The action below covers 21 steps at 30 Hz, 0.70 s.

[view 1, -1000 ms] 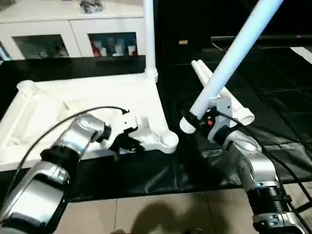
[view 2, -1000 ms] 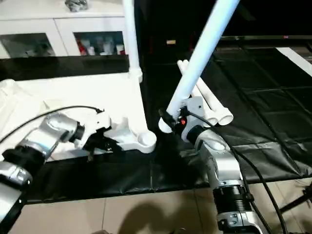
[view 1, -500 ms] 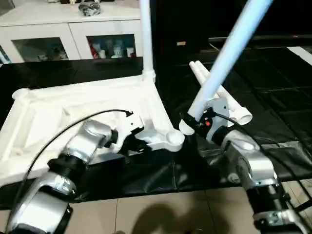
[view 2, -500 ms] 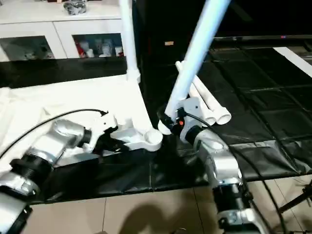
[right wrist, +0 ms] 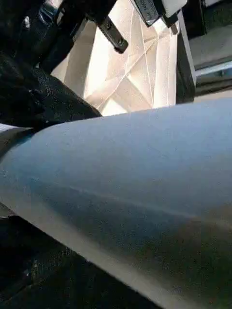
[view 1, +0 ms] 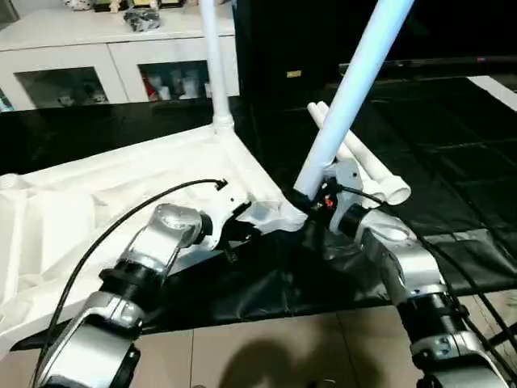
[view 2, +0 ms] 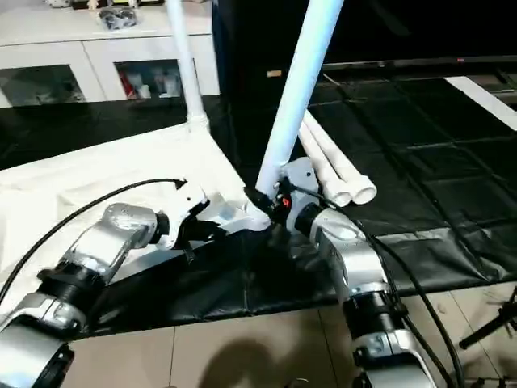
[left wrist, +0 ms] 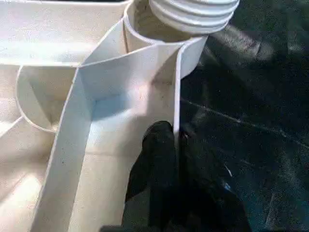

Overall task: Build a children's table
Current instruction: Insert table leg to table base

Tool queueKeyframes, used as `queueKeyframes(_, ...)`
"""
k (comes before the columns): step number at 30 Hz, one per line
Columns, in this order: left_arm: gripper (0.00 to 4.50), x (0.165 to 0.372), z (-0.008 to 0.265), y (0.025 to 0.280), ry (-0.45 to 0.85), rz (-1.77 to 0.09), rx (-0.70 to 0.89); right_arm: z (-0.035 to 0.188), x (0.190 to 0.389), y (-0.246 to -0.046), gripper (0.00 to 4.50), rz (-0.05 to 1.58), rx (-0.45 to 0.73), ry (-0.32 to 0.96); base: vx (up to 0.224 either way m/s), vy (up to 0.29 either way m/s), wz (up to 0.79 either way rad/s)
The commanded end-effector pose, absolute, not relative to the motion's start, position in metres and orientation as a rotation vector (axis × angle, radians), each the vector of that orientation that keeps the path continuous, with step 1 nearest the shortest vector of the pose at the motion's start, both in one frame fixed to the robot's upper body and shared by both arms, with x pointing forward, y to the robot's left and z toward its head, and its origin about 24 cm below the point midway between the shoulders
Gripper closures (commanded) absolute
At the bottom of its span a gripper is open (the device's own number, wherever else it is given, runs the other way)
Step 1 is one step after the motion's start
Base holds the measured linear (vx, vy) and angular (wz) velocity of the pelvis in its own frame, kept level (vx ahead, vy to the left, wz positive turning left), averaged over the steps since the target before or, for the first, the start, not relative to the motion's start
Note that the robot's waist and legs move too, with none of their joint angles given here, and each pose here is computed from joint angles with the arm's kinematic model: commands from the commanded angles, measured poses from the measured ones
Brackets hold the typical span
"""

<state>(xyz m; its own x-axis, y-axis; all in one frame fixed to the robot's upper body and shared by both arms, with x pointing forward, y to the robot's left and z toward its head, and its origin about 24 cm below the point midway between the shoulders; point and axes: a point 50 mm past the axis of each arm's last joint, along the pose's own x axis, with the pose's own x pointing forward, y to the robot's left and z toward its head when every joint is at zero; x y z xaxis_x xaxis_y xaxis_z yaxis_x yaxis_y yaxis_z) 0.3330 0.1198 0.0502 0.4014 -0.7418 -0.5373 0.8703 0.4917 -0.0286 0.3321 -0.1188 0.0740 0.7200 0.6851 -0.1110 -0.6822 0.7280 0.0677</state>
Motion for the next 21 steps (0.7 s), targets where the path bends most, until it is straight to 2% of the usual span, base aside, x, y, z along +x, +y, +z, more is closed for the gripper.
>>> queueKeyframes(1, 4.22, 0.330, 0.047, 0.121, 0.519, -1.046, 0.185, 0.072, 0.332, -0.114, 2.59, 0.791, 0.049, 0.151, 0.000, 0.000, 0.00)
queueKeyframes(5, 3.91, 0.327, 0.050, 0.122, 0.523, -1.086, 0.144, 0.073, 0.334, -0.114, 2.59, 0.793, 0.038, 0.137, 0.000, 0.000, 0.00)
queueKeyframes(8, 3.78, 0.328, 0.043, 0.129, 0.528, -1.053, 0.235, 0.073, 0.335, -0.114, 2.59, 0.790, 0.044, 0.140, 0.017, -0.001, 0.02)
queueKeyframes(12, 3.77, 0.328, 0.038, 0.138, 0.564, -1.029, 0.280, 0.072, 0.337, -0.114, 2.59, 0.796, 0.043, 0.144, 0.000, 0.000, 0.00)
queueKeyframes(13, 4.06, 0.328, 0.037, 0.141, 0.580, -1.019, 0.306, 0.072, 0.338, -0.114, 2.59, 0.799, 0.041, 0.144, 0.000, 0.000, 0.00)
queueKeyframes(14, 4.14, 0.328, 0.036, 0.141, 0.582, -1.018, 0.309, 0.072, 0.338, -0.114, 2.59, 0.800, 0.040, 0.144, 0.000, 0.000, 0.00)
queueKeyframes(16, 4.16, 0.328, 0.035, 0.143, 0.600, -1.020, 0.335, 0.072, 0.339, -0.114, 2.59, 0.807, 0.034, 0.149, 0.000, 0.000, 0.00)
queueKeyframes(18, 4.39, 0.327, 0.035, 0.144, 0.616, -1.035, 0.338, 0.071, 0.339, -0.114, 2.59, 0.825, 0.019, 0.171, 0.000, 0.000, 0.00)
queueKeyframes(21, 4.39, 0.326, 0.036, 0.143, 0.627, -1.054, 0.340, 0.067, 0.339, -0.115, 2.59, 0.842, -0.004, 0.209, 0.000, 0.000, 0.00)
